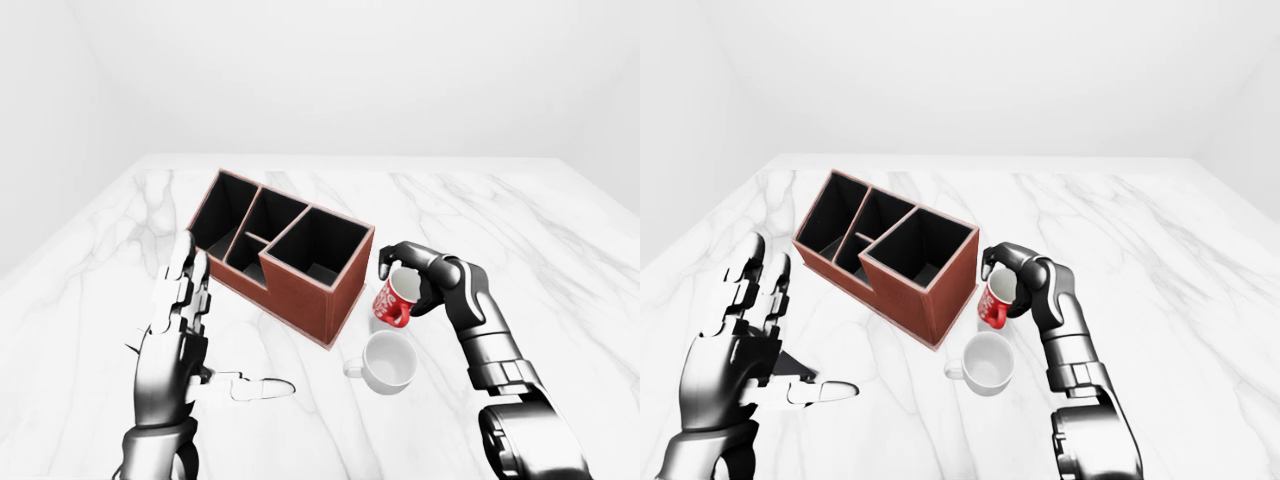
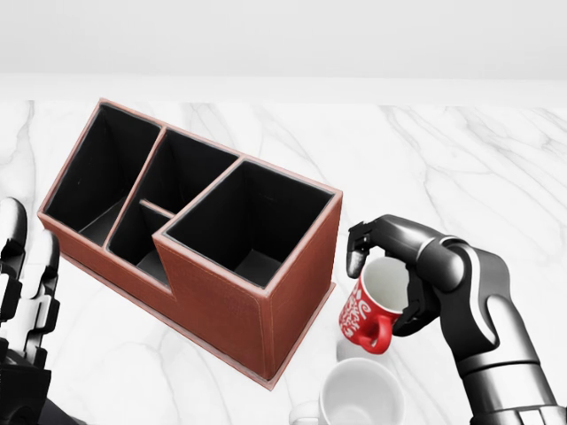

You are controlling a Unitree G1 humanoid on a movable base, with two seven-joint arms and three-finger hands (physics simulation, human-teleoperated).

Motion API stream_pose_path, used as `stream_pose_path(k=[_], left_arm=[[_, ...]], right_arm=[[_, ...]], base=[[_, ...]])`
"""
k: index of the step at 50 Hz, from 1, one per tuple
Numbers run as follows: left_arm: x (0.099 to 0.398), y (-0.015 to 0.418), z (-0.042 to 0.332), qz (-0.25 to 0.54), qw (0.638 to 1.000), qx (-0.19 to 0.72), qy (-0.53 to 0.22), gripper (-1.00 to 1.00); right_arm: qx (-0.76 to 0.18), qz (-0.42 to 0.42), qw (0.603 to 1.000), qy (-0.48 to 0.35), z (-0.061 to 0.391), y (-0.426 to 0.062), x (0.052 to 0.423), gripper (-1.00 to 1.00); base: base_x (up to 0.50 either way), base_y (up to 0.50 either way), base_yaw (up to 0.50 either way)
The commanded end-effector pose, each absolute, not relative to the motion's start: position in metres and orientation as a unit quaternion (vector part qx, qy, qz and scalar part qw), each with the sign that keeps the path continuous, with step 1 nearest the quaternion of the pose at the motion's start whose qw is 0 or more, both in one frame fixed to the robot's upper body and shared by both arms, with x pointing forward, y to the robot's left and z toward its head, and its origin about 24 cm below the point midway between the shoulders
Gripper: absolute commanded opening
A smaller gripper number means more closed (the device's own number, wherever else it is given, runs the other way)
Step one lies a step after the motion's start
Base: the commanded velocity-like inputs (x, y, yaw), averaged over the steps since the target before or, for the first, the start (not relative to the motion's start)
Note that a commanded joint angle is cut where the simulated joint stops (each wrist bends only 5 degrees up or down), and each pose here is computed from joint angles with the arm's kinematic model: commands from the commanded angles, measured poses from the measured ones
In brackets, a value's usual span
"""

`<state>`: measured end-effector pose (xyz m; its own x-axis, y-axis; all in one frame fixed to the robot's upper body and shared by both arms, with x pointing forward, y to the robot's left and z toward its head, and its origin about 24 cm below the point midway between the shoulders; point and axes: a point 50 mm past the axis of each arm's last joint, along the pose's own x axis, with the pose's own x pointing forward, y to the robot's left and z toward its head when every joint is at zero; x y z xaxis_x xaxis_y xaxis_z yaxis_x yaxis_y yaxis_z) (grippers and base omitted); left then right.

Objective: Pick up the red mug and place it to the right of the caddy.

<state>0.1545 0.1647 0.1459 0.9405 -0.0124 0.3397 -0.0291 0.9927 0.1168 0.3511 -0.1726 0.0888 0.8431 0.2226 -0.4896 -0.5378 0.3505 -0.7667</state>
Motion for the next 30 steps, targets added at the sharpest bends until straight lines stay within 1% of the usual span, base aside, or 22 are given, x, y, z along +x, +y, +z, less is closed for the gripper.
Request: stream_pose_path(k=[1, 2, 5, 7, 9, 11, 13, 14, 15, 16, 18, 22, 23, 25, 28, 29, 30], left_arm=[[0.154, 0.165, 0.146, 0.004, 0.983, 0.059, -0.174, 1.00], [0.154, 0.165, 0.149, 0.003, 0.982, 0.060, -0.181, 1.00], [0.155, 0.165, 0.141, 0.004, 0.985, 0.057, -0.161, 1.00], [0.153, 0.164, 0.151, 0.003, 0.981, 0.061, -0.186, 1.00], [0.156, 0.164, 0.142, 0.003, 0.985, 0.058, -0.163, 1.00], [0.155, 0.164, 0.140, 0.003, 0.986, 0.057, -0.159, 1.00], [0.152, 0.164, 0.153, 0.002, 0.980, 0.062, -0.189, 1.00], [0.152, 0.164, 0.154, 0.002, 0.980, 0.062, -0.191, 1.00], [0.152, 0.164, 0.154, 0.002, 0.979, 0.062, -0.192, 1.00], [0.154, 0.164, 0.146, 0.003, 0.983, 0.059, -0.173, 1.00], [0.153, 0.164, 0.153, 0.002, 0.980, 0.062, -0.189, 1.00], [0.153, 0.164, 0.153, 0.002, 0.980, 0.062, -0.189, 1.00], [0.154, 0.164, 0.145, 0.003, 0.984, 0.059, -0.170, 1.00], [0.152, 0.164, 0.153, 0.002, 0.980, 0.062, -0.189, 1.00], [0.153, 0.163, 0.154, 0.002, 0.980, 0.063, -0.191, 1.00], [0.155, 0.164, 0.144, 0.002, 0.984, 0.059, -0.167, 1.00], [0.155, 0.164, 0.142, 0.002, 0.985, 0.058, -0.162, 1.00]], right_arm=[[-0.520, 0.228, 0.808, 0.156, 0.088, -0.174, 0.356, -1.00], [-0.519, 0.227, 0.809, 0.155, 0.089, -0.174, 0.357, -1.00], [-0.520, 0.224, 0.810, 0.154, 0.090, -0.174, 0.357, -1.00], [-0.519, 0.223, 0.811, 0.154, 0.090, -0.175, 0.358, -1.00], [-0.516, 0.216, 0.814, 0.157, 0.089, -0.177, 0.360, -1.00], [-0.513, 0.212, 0.816, 0.160, 0.087, -0.179, 0.361, -1.00], [-0.510, 0.206, 0.818, 0.167, 0.081, -0.180, 0.362, -1.00], [-0.514, 0.205, 0.816, 0.169, 0.079, -0.181, 0.362, -1.00], [-0.514, 0.202, 0.816, 0.171, 0.077, -0.181, 0.361, -1.00], [-0.515, 0.203, 0.815, 0.171, 0.076, -0.181, 0.361, -1.00], [-0.513, 0.202, 0.817, 0.172, 0.075, -0.180, 0.362, -1.00], [-0.511, 0.200, 0.818, 0.173, 0.075, -0.181, 0.363, -1.00], [-0.512, 0.199, 0.817, 0.176, 0.074, -0.183, 0.363, -1.00], [-0.511, 0.198, 0.817, 0.178, 0.073, -0.184, 0.362, -1.00], [-0.512, 0.192, 0.817, 0.182, 0.073, -0.188, 0.363, -1.00], [-0.513, 0.187, 0.817, 0.185, 0.073, -0.190, 0.365, -1.00], [-0.514, 0.186, 0.817, 0.184, 0.074, -0.191, 0.365, -1.00]], base=[[0.00, 0.00, 0.00], [0.00, 0.00, 0.00], [0.00, 0.00, 0.00], [0.00, 0.00, 0.00], [0.00, 0.00, 0.00], [0.00, 0.00, 0.00], [0.00, 0.00, 0.00], [0.00, 0.00, 0.00], [0.00, 0.00, 0.00], [0.00, 0.00, 0.00], [0.00, 0.00, 0.00], [0.00, 0.00, 0.00], [0.00, 0.00, 0.00], [0.00, 0.00, 0.00], [0.00, 0.00, 0.00], [0.00, 0.00, 0.00], [0.00, 0.00, 0.00]])
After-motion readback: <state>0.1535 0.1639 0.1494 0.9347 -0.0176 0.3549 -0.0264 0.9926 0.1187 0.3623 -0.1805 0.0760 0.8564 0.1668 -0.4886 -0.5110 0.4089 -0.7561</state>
